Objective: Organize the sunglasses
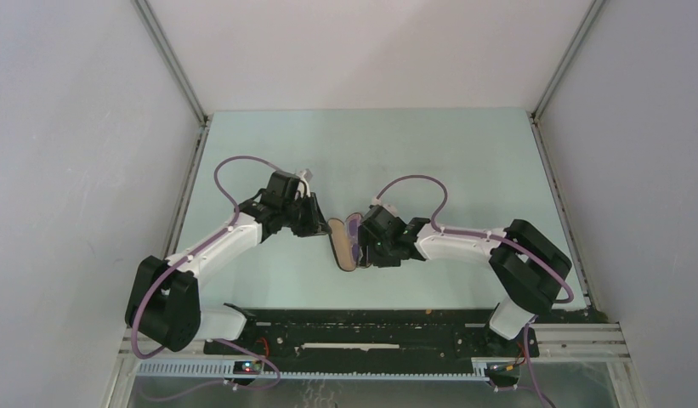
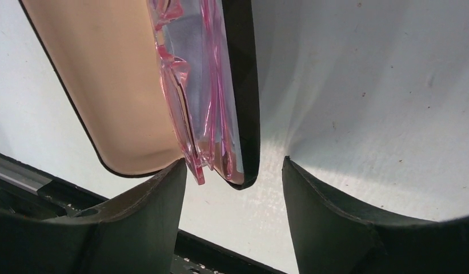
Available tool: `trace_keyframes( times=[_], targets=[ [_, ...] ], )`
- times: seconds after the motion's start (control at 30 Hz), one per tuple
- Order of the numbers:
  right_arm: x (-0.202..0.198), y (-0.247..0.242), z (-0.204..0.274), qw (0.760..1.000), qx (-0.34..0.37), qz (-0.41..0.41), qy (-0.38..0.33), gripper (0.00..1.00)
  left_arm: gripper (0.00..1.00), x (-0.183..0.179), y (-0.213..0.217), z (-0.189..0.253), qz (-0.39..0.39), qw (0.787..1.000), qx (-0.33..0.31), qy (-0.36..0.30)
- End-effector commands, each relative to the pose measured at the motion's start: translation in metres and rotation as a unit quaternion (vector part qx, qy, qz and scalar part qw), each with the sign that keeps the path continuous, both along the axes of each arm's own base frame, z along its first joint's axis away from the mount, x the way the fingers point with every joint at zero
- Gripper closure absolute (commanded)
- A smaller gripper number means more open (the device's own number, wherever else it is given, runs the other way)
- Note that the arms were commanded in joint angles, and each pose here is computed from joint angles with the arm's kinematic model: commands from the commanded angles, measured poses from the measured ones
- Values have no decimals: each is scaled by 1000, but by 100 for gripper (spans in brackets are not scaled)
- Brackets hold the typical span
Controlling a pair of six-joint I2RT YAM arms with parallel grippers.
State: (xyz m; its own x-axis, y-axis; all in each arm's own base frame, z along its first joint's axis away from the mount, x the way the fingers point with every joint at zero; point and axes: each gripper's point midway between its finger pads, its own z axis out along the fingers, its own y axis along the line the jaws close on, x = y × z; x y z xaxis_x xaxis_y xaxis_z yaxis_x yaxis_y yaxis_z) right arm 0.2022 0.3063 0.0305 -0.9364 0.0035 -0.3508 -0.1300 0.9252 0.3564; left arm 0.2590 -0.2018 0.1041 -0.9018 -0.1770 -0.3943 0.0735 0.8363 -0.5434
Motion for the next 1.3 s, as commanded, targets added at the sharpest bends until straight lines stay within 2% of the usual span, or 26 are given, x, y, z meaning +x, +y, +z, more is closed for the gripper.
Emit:
trace_keyframes(
  times=[0.0, 0.2, 0.33, 0.57, 1.27],
  targets=[
    [16, -1, 3, 1000, -8, -16, -25, 30, 76, 3, -2, 4, -11, 1000, -7, -13],
    [24, -1, 11, 999, -1, -16, -34, 31, 76, 2, -3, 4, -15, 1000, -7, -13],
    [19, -1, 17, 999, -6, 9, -44, 28, 76, 1, -3, 2, -18, 1000, -7, -8],
    [10, -12, 25, 998, -18, 16, -56, 25, 68, 1, 0, -6, 4, 1000, -3, 0],
    [5, -29, 4, 998, -54, 1, -45, 25, 68, 1, 0, -23, 1, 1000, 8, 21]
  ],
)
